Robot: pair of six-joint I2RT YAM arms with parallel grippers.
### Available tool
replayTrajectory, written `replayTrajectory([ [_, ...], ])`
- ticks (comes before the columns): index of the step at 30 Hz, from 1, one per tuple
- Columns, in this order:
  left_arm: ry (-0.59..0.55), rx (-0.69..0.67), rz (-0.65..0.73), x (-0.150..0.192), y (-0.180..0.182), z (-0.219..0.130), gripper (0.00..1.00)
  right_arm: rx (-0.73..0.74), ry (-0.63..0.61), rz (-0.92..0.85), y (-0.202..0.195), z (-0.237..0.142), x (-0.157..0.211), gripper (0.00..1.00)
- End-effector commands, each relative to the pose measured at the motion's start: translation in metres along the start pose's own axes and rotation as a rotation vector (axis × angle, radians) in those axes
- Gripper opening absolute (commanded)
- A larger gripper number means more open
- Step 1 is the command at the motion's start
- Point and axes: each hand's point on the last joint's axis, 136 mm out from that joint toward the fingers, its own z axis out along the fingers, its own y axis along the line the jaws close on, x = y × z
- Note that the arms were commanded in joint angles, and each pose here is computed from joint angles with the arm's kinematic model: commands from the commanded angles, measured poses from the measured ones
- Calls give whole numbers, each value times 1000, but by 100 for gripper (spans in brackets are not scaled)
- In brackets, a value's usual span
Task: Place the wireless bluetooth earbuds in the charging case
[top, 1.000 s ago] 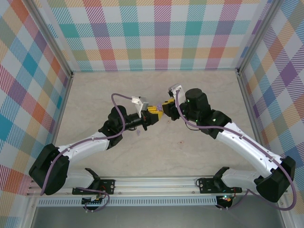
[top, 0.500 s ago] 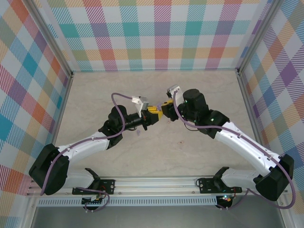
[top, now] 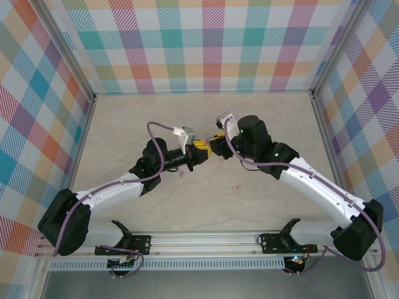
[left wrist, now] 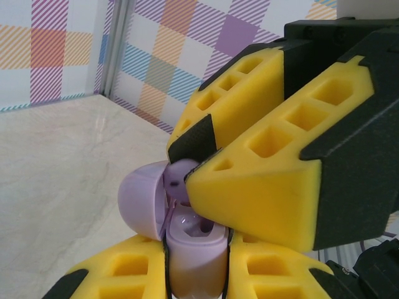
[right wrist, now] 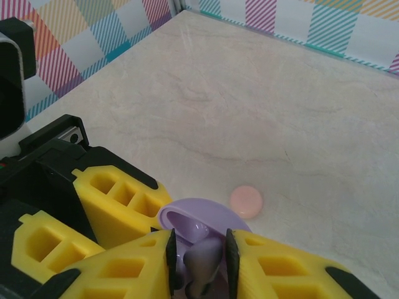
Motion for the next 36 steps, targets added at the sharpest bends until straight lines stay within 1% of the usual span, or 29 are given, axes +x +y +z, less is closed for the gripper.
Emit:
replayTrajectory([
  [1, -65, 31, 24, -23, -13, 1, 17, -51, 0, 6, 12, -2, -7, 34],
  [9, -65, 32, 34, -22, -14, 0, 18, -45, -12, 26, 12, -7, -12, 43],
  [12, -65, 31, 41, -21, -14, -1, 17, -32, -30, 37, 11, -11, -17, 46],
  [17, -62, 28, 47, -20, -13, -2, 17, -25, -46, 48, 11, -19, -24, 54],
  [20, -58, 26, 55, -18, -13, -2, 17, -20, -61, 58, 10, -25, -28, 56],
  [23, -60, 18, 71, -18, -13, -5, 17, 27, -71, 86, 2, -31, -30, 56],
  [26, -64, 2, 87, -20, -13, -9, 17, 113, -67, 143, -18, -37, -25, 58],
  [28, -55, -6, 97, -21, -14, -13, 17, 189, -54, 205, -40, -41, -17, 59],
  [31, -42, -8, 110, -24, -19, -19, 17, 240, 4, 304, -68, -39, 2, 59],
  [34, -42, 0, 121, -28, -26, -28, 17, 244, 93, 385, -89, -27, 25, 60],
  [36, -42, 11, 130, -32, -33, -35, 17, 220, 161, 421, -94, -13, 40, 61],
])
